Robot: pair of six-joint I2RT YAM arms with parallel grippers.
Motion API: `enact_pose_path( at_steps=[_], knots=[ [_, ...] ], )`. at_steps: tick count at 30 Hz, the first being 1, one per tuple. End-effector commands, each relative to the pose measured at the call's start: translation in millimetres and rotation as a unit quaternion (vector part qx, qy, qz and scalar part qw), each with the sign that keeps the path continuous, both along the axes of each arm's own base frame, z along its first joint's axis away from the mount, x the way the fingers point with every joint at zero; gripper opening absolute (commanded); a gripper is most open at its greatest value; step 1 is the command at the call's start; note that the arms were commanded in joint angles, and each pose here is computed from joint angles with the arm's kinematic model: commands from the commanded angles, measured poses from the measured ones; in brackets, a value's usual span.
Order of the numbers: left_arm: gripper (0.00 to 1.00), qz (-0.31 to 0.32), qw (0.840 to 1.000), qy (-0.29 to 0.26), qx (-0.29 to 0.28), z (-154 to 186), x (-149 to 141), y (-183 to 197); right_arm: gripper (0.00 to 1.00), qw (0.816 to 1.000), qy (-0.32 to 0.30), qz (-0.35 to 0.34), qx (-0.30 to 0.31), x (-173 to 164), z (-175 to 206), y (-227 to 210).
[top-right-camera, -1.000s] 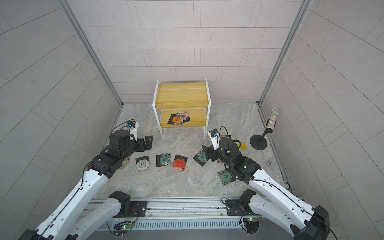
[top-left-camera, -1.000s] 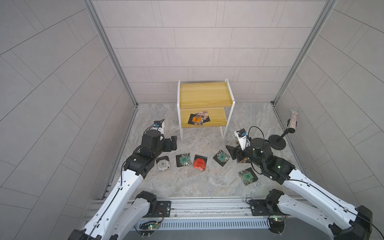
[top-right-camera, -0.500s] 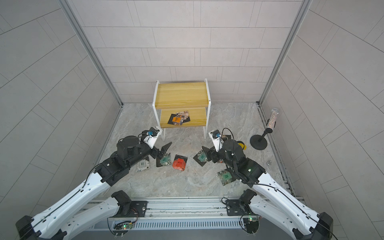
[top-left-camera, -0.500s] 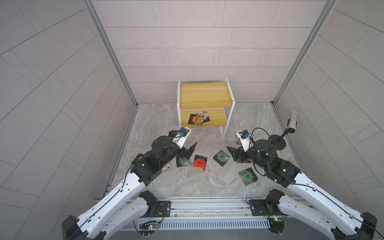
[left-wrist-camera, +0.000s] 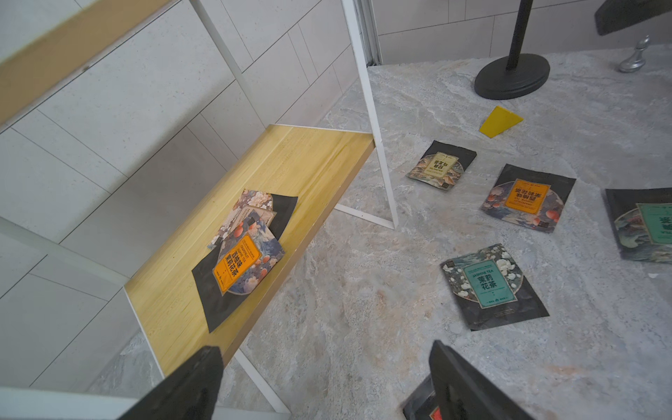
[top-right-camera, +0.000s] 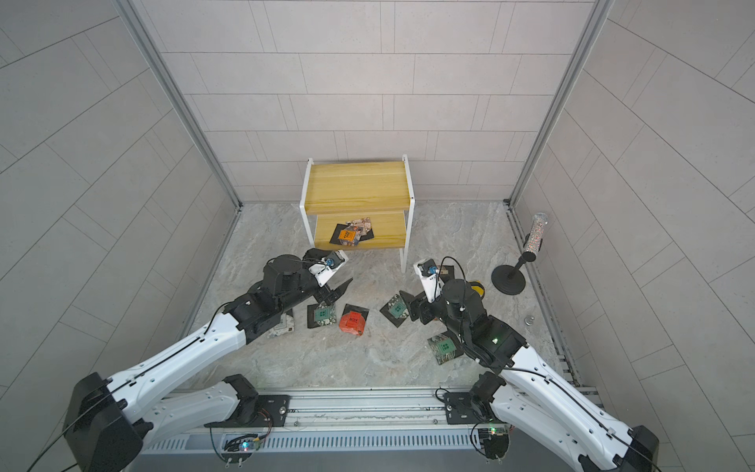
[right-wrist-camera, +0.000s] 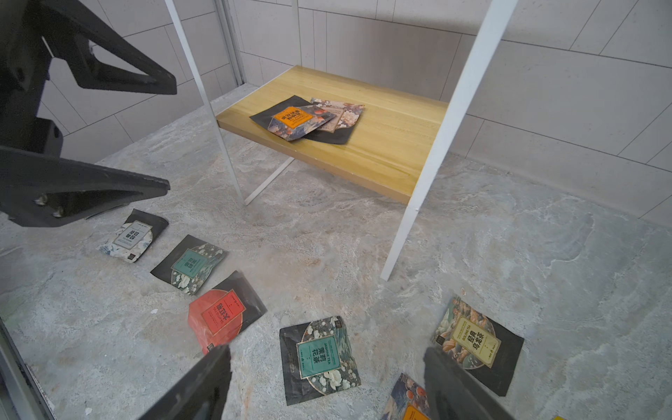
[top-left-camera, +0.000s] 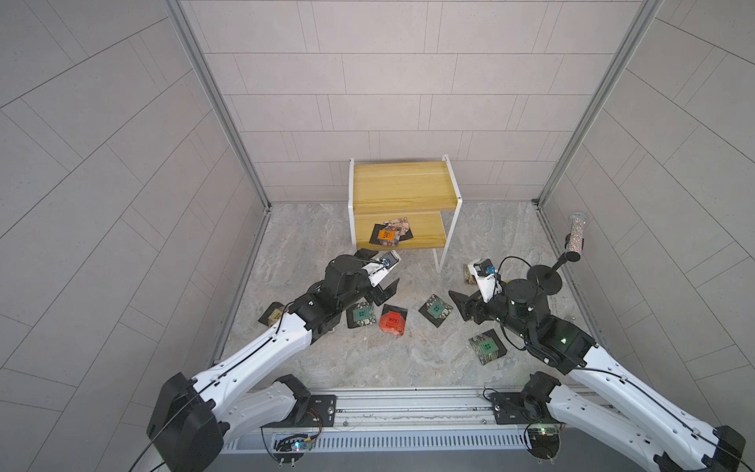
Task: Remove the tea bags from the shelf
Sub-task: Pick up the tea bag from the shelf.
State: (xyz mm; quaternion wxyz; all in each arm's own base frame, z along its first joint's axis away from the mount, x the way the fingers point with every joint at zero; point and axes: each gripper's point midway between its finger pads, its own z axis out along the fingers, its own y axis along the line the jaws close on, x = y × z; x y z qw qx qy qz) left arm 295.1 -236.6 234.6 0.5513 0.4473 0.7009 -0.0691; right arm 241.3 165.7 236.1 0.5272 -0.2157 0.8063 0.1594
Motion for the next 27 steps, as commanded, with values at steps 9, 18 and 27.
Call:
enact_pose_path(
  at_steps=[9, 18, 27],
  knots=[
    [0.97, -0.007, 0.999, -0.048, 0.014, 13.4, 31.2, -20.6, 0.87, 1.0, 0.004, -0.01, 0.014, -7.5, -2.7, -6.7],
    [0.97, -0.008, 0.998, -0.045, 0.031, 4.1, 57.6, -29.3, 0.86, 1.0, 0.01, -0.01, 0.016, -10.0, -11.8, -7.9],
    [0.97, -0.007, 0.999, -0.017, 0.04, -15.8, 82.6, -27.6, 0.86, 1.0, 0.01, -0.014, 0.014, -10.0, -13.2, -9.5]
  ],
)
